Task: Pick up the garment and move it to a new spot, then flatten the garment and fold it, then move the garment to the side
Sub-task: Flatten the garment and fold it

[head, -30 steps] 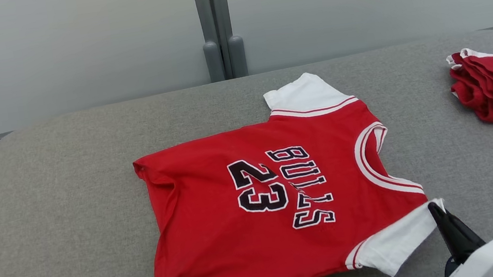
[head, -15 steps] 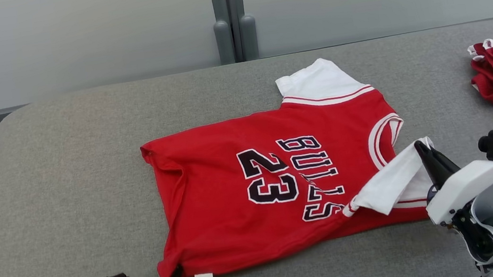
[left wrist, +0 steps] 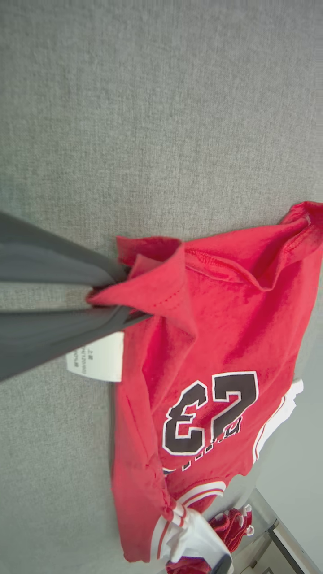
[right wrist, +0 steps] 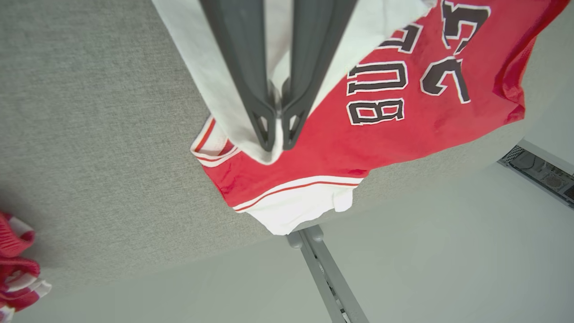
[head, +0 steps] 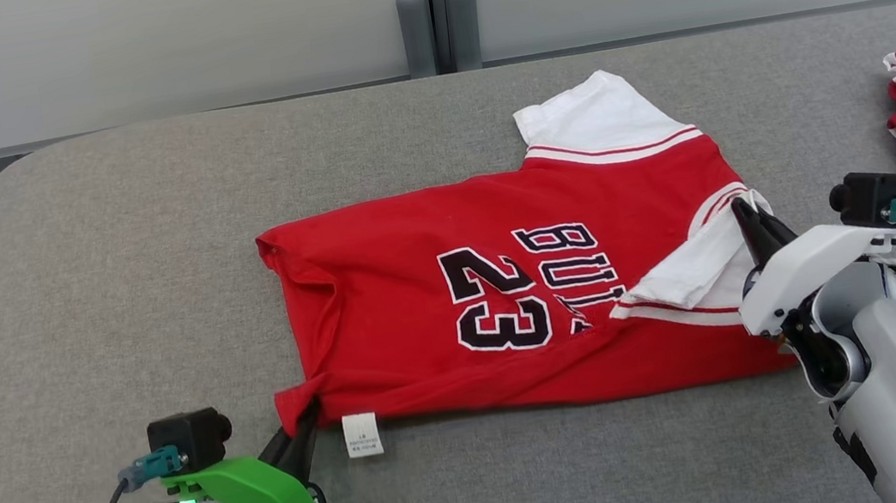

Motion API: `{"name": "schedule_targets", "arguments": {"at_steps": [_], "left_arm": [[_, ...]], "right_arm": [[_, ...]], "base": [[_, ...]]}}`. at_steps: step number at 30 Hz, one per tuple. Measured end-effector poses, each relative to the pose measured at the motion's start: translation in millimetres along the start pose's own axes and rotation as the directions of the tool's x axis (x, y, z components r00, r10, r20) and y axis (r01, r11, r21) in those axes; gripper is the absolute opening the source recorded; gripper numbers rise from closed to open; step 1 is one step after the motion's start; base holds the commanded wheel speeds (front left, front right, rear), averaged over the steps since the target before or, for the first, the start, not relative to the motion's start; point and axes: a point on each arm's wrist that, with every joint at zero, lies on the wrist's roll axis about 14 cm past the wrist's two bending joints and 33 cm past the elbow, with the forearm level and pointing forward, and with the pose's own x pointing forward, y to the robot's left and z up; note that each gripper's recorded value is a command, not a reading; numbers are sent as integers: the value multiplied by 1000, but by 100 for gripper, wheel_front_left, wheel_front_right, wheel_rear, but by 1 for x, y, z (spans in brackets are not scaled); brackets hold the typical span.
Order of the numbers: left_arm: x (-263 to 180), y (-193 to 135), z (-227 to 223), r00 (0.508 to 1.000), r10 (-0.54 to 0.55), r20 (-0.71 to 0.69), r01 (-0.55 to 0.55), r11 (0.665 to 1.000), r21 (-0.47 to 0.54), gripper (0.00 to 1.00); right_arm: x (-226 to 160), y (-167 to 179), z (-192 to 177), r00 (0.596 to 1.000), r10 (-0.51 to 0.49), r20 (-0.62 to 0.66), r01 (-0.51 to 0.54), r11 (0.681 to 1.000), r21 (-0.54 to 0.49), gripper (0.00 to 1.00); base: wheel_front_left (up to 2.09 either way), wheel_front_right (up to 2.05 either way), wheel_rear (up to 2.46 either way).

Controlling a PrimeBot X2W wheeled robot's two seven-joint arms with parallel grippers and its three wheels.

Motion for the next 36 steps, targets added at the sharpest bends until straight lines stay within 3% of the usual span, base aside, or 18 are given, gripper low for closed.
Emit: {"name": "schedule_targets", "arguments": {"at_steps": [1,2,3,11,24,36], "left_arm": [[2,0,2,1000,-1,5,1,1000,3,76],[3,1,4,1000,1,9,-1,1000,7,100],[5,3,6,1000,6,22,-7,1000,8,100],[4,6,23,990,28,137,-29,1000,11,100],[-13,8,-30,998,51,43,-52,998,31,100],[18,15,-26,998,66,19,-67,997,33,100]], "right_arm": [[3,-1,-2,1000,-5,-5,5,1000,2,0],[5,-1,-2,1000,-8,4,8,1000,4,62],[7,0,-2,1000,-8,10,8,1000,6,100],[1,-3,4,997,-9,82,10,1000,-14,100],[-66,-46,-43,998,-55,-7,54,991,-125,100],[-64,-56,-72,992,-81,-98,63,983,-175,100]], "base": [[0,0,0],[0,0,0],[0,0,0],[0,0,0],[0,0,0],[0,0,0]]}}
